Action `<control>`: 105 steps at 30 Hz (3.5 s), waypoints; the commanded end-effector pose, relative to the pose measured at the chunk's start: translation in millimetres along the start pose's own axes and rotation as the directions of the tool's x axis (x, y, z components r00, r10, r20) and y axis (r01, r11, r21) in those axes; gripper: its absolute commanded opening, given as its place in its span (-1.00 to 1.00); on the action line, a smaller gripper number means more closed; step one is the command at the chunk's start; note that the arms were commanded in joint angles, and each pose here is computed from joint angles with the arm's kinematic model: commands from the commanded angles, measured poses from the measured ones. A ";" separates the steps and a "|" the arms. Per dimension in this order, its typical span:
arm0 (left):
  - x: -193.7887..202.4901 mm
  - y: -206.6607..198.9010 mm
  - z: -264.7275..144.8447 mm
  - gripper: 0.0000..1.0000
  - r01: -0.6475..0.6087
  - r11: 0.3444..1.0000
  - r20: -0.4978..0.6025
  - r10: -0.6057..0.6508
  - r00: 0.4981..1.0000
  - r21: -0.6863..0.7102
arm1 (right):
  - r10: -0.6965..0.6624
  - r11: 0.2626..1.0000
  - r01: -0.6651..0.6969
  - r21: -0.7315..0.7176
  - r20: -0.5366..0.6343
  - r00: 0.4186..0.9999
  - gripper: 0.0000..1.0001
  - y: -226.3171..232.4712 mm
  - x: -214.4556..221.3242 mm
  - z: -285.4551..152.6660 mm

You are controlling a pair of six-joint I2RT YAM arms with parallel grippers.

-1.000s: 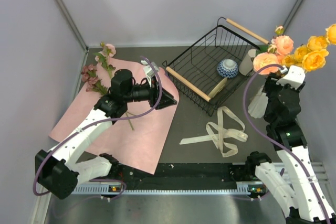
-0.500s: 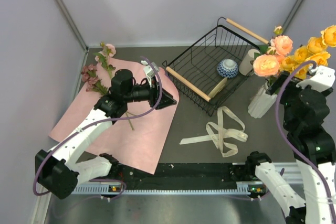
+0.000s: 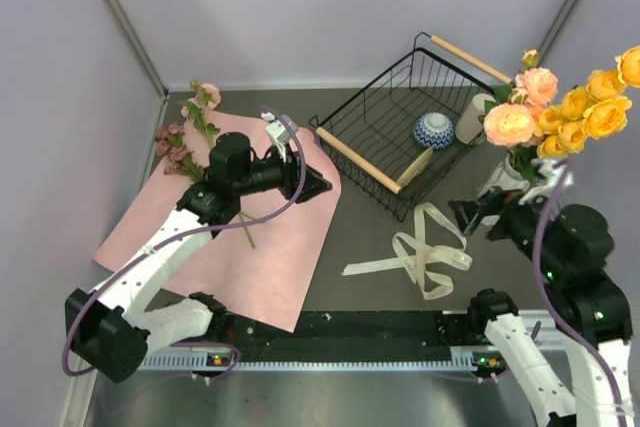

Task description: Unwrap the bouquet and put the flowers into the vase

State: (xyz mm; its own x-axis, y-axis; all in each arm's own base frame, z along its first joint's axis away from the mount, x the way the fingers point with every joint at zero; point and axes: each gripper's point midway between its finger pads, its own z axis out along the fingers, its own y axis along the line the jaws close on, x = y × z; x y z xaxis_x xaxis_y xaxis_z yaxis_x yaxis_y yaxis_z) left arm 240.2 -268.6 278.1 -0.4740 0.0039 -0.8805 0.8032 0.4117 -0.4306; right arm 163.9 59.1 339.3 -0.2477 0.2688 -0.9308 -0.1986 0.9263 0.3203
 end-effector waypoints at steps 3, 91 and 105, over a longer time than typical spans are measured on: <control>-26.4 34.5 -19.3 0.08 0.000 0.975 0.113 0.026 0.993 -0.224 | 0.123 0.819 -0.260 -0.512 -0.285 0.951 0.97 86.6 62.6 23.7; -93.0 67.6 -30.7 -1.00 -0.018 0.980 0.231 0.065 0.971 -0.200 | -0.169 0.846 0.007 -0.533 -0.257 0.951 0.96 203.3 96.7 109.9; -55.3 -29.9 -13.4 -1.00 -0.245 0.969 0.166 0.237 0.957 0.032 | 0.038 0.902 -0.032 -0.432 0.005 0.999 -0.02 210.4 1.3 131.7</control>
State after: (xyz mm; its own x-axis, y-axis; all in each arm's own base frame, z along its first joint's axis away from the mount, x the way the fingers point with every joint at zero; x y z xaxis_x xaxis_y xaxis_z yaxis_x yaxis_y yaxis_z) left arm 255.9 -260.2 324.1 -0.3104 -0.0530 -0.9491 0.8426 0.4469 -0.3005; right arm 233.4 297.6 322.4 -0.3690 0.1286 -0.9205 -0.5984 0.7249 0.3412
